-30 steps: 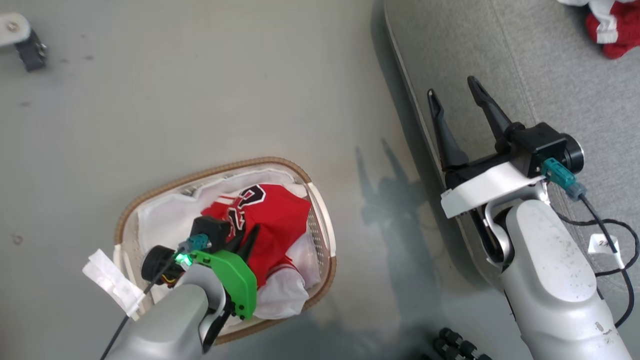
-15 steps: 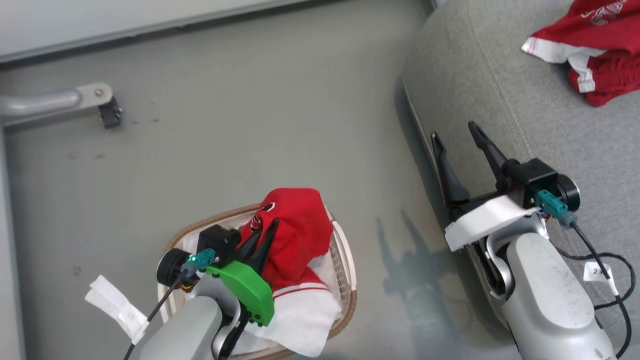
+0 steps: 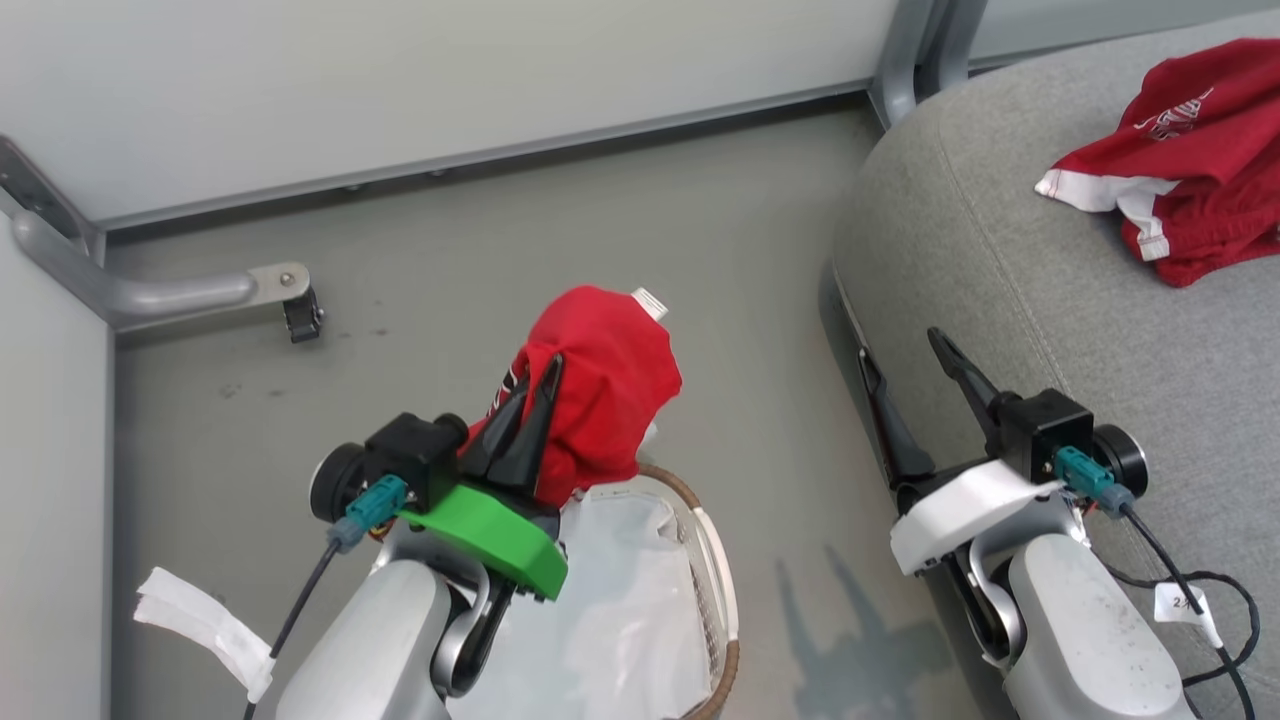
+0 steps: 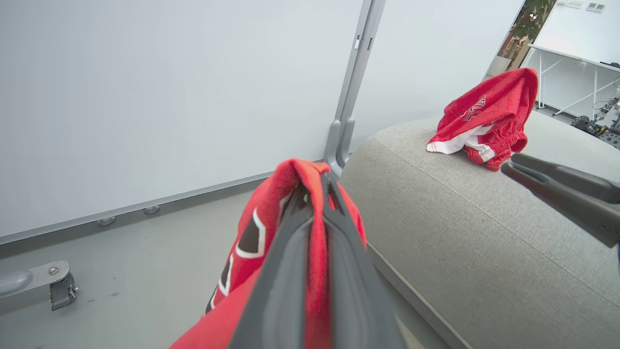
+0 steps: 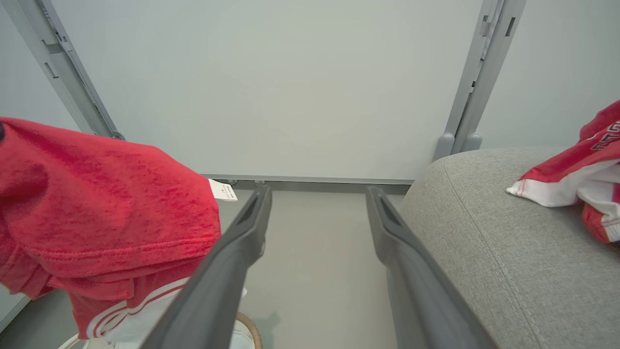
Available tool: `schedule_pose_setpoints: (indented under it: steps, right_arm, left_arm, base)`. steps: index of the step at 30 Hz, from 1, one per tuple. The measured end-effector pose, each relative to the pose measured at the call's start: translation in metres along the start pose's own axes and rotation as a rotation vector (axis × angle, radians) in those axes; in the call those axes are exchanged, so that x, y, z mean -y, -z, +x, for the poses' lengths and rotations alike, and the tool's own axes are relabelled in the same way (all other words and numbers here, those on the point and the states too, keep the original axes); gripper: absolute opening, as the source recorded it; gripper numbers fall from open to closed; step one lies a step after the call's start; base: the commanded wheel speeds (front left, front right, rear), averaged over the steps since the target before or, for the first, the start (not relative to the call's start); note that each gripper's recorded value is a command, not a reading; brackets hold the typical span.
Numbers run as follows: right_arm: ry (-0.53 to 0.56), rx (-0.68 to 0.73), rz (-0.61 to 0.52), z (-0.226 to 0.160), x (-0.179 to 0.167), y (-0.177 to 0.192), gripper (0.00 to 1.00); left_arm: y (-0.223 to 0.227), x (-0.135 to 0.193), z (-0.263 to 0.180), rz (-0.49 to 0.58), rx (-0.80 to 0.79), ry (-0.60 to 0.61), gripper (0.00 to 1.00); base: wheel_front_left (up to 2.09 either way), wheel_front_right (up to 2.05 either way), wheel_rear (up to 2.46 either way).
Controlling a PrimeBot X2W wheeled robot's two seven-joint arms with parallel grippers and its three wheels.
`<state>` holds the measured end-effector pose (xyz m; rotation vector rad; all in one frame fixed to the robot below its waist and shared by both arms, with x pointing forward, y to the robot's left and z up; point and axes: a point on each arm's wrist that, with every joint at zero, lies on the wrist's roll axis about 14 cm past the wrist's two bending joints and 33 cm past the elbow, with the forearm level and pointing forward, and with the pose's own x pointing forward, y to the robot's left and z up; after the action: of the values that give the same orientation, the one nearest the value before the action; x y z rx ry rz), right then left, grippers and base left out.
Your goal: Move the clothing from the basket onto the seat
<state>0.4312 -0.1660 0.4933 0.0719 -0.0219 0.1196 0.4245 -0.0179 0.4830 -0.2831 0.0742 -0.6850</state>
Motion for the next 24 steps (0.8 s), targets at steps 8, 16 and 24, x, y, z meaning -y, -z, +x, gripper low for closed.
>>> schedule_pose_setpoints:
  steps: [8,16,24]
  right_arm:
    - [-0.027,0.003,0.001,-0.012,-0.011,-0.002,1.0]
    - [-0.261,0.012,-0.079,-0.014,-0.085,-0.005,1.0]
    - [-0.476,0.072,-0.136,-0.008,-0.15,-0.023,1.0]
  left_arm:
    - [-0.051,0.016,0.002,0.044,0.146,0.025,0.0]
    - [-0.064,0.027,-0.002,0.056,0.183,0.04,0.0]
    - [-0.059,0.03,-0.01,0.042,0.169,0.033,0.0]
  base:
    - [0.0,0.0,0.0]
    - [0.0,0.0,0.0]
    - [0.0,0.0,0.0]
